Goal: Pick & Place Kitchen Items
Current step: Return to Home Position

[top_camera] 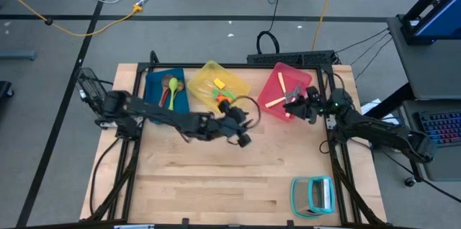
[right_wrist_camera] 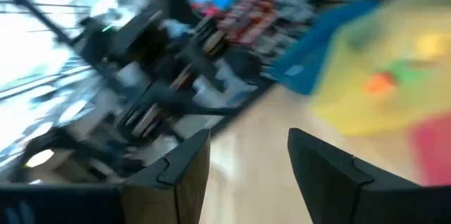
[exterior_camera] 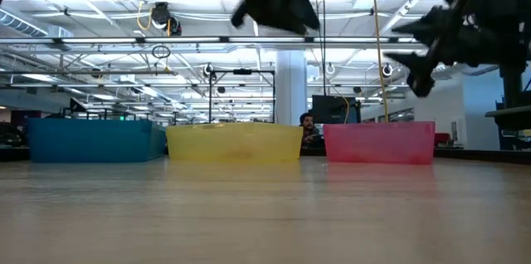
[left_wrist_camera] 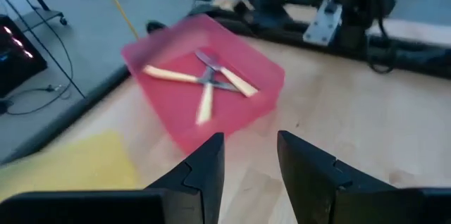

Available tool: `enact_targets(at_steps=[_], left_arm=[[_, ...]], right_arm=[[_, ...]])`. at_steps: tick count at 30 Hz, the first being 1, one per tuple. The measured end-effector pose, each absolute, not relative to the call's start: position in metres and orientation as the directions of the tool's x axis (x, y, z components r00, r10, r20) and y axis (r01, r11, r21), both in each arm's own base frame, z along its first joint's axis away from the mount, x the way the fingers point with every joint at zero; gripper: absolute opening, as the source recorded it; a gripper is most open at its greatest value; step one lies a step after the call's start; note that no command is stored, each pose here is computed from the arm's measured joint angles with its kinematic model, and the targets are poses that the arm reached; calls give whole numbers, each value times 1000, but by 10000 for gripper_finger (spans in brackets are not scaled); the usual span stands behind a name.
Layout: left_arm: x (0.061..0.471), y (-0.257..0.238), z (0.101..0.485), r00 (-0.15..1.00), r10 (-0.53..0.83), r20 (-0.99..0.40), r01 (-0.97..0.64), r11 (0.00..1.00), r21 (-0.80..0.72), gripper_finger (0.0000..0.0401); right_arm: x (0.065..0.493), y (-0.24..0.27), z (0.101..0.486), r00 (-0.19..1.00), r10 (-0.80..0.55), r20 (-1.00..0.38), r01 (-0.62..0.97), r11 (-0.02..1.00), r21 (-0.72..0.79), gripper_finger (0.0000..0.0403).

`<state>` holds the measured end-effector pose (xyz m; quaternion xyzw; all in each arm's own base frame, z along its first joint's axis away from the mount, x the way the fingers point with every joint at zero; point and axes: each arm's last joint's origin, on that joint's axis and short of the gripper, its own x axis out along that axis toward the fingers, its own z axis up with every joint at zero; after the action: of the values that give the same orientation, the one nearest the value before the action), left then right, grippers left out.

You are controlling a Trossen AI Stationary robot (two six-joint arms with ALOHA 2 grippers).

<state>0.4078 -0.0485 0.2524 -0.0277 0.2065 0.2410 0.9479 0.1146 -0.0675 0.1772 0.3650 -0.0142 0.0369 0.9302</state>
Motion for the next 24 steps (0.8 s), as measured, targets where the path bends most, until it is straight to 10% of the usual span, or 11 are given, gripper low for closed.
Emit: enact_targets(at_steps=[13,24], left_arm=[[274,-36,381,867,335,-369,-372,928,-31,136],[161,-16,340,930,239,-280,-269,961,-71,136]], right_arm=[[114,-34,207,916,277,292,-397,735,549,187],[114,-37,206,925,259,278,-357,842,404,187]])
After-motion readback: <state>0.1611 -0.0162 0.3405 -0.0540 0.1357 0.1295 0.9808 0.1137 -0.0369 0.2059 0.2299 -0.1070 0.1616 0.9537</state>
